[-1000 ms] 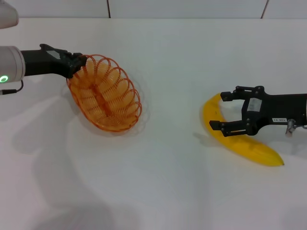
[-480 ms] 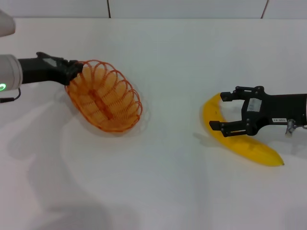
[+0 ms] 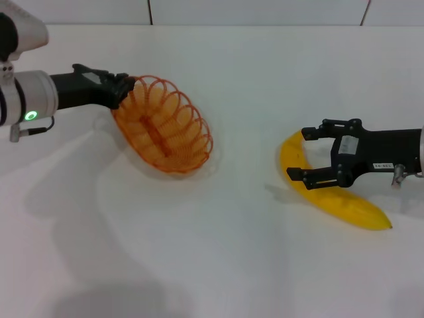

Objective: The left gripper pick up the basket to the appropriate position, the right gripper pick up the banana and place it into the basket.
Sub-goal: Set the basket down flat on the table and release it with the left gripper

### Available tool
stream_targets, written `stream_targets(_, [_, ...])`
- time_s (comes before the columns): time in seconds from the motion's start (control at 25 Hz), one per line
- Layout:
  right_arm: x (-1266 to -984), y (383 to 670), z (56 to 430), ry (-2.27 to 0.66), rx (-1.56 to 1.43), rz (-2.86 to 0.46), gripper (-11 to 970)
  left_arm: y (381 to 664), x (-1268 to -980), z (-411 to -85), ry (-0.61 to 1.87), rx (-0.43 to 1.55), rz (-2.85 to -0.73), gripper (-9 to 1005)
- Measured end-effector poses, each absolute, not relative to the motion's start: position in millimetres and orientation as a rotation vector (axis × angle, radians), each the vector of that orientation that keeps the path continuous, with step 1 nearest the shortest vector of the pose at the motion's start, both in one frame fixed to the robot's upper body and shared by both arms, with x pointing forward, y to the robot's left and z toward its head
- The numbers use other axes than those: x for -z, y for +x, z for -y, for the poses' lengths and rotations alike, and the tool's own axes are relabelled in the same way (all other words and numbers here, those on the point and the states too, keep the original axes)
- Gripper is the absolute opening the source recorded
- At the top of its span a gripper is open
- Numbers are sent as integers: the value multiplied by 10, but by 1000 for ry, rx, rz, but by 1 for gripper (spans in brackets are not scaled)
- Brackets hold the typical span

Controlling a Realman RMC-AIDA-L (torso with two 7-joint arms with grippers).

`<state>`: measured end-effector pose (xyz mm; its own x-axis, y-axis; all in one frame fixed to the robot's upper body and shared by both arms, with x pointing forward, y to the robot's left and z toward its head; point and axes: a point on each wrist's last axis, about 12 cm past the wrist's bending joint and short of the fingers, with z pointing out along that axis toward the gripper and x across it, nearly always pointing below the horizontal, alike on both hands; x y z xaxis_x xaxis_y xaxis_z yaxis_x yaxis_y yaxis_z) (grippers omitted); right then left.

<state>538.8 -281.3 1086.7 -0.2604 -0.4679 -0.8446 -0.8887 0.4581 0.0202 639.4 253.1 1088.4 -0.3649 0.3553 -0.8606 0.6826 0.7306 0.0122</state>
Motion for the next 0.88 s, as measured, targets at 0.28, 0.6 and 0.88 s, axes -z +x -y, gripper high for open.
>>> stream_targets(0.28, [-10890,5418,2788,-1152,-650,-1884,894,6439,-10851,-2511,711,408,-1956,104])
stream_targets(0.6, [-10857,5406,2765,-1161,-658,-1892,893,6307,-10653,-2490,618,465,-2000,96])
stream_targets(0.88, [-10826,5388,2776,-1153,-664,-1904,894,6195,-10507,-2516,532,487,-2020,93])
